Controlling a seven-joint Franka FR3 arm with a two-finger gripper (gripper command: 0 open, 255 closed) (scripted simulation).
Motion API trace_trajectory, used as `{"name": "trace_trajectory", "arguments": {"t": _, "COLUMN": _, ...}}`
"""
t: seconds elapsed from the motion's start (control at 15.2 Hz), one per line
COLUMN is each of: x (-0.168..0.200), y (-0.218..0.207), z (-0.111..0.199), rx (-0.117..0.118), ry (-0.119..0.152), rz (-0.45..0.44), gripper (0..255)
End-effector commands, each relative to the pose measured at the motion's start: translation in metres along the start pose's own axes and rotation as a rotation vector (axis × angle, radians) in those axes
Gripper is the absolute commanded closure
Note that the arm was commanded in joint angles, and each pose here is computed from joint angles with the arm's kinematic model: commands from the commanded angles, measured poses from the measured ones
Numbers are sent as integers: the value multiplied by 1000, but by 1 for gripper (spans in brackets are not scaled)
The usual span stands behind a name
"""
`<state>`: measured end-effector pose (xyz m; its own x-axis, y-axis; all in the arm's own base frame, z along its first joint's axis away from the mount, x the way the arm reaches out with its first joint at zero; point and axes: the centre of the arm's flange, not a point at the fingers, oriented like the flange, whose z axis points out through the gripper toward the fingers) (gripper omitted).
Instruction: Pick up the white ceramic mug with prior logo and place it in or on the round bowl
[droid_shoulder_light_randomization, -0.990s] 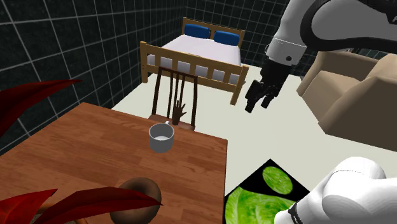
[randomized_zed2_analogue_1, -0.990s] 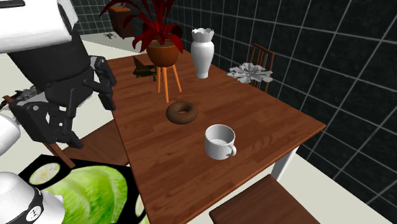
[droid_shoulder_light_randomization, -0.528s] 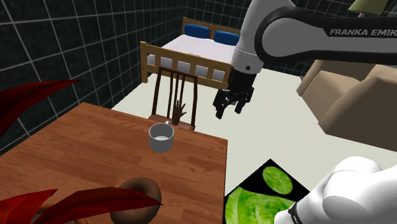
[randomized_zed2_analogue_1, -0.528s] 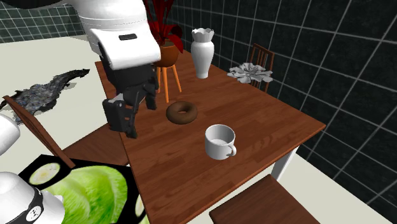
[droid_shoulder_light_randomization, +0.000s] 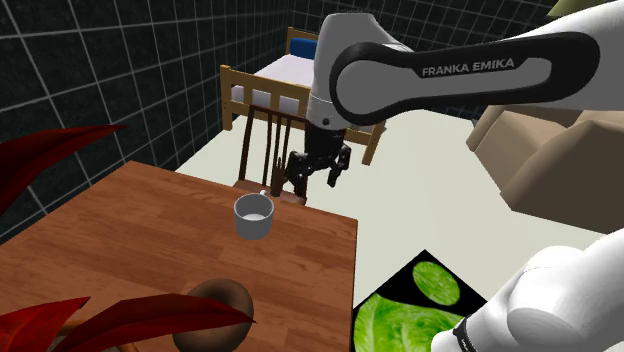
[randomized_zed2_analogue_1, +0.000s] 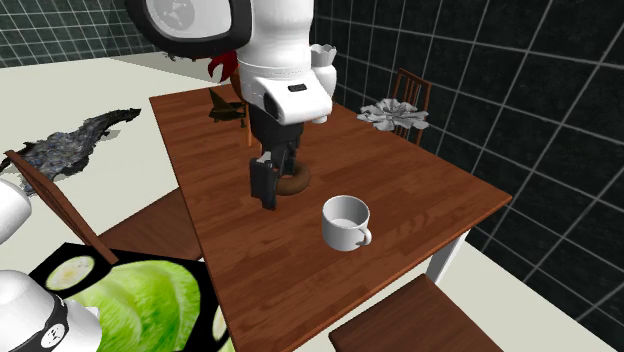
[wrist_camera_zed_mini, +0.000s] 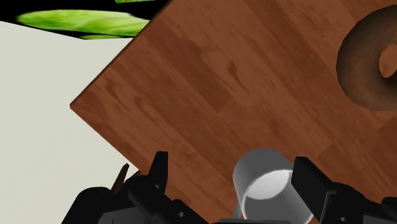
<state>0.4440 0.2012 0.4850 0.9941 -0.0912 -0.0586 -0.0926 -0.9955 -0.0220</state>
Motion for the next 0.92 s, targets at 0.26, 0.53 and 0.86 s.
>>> {"name": "trace_trajectory", "arguments": {"t": 0.26, "x": 48, "y": -62, "z": 40, "rx": -26, "ry": -13, "rz": 22, "gripper": 0}}
{"name": "trace_trajectory", "arguments": {"t": 0.53, "x": 79, "y": -100, "z": 66, "rx": -44, "ry": -22, "rz": 35, "gripper": 0}}
{"name": "trace_trajectory", "arguments": {"t": 0.86, "x": 118, "y": -146, "z": 100, "rx": -66, "ry": -32, "rz": 52, "gripper": 0}}
